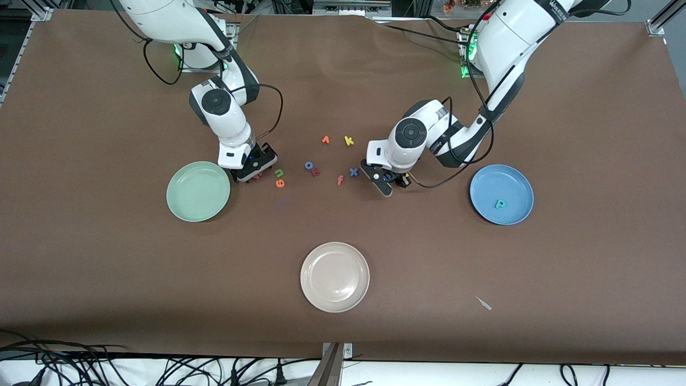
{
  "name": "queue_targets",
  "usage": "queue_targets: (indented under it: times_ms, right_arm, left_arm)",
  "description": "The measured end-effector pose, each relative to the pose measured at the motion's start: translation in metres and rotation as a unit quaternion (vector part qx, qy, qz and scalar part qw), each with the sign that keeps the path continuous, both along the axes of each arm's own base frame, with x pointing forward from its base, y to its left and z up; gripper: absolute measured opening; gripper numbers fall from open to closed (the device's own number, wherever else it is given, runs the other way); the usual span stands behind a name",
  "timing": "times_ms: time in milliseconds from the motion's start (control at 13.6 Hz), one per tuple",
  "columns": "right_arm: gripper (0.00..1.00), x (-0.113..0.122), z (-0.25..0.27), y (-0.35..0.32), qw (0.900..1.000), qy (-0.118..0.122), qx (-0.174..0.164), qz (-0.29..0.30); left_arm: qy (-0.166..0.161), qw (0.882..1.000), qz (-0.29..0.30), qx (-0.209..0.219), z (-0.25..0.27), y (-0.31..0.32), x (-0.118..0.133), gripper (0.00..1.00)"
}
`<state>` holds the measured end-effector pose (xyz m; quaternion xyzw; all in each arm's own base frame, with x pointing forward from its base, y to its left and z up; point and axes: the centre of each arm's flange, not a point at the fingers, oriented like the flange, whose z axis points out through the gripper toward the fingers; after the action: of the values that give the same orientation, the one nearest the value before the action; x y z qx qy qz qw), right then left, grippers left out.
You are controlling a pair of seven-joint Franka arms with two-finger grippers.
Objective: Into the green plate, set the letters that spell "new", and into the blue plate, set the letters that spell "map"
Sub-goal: 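Grasp the blue m while the right gripper grasps the pink m, then place the blue m on the blue plate with the left gripper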
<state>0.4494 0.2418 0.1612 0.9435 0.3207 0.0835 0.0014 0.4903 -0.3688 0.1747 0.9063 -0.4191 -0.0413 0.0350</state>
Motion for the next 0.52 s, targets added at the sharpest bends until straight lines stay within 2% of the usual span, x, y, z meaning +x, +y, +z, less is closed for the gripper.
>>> queue_targets:
  times_ms: [147,221,295,442,515]
  right_arm:
    - [0.83,0.001,0.001,0.0,1.0,-0.002,0.001,0.001]
    - [0.71,0.002,0.003,0.0,1.0,-0.003,0.001,0.001]
    - [0.61,0.003,0.004,0.0,1.0,-0.005,0.002,0.0]
    - [0.57,0.003,0.004,0.0,1.0,-0.005,0.002,0.0]
    - [0.47,0.004,0.005,0.0,1.0,-0.006,0.003,0.0]
  left_arm:
    - [-0.006,1.0,0.002,0.001,0.009,0.001,0.005,0.27]
    - [-0.007,1.0,0.005,0.009,0.02,0.005,0.011,0.27]
    - [-0.005,1.0,0.009,0.023,0.035,0.015,0.02,0.27]
    - [0.004,0.999,-0.001,0.052,0.066,0.054,0.047,0.27]
    - [0.007,0.998,-0.004,0.059,0.078,0.081,0.062,0.27]
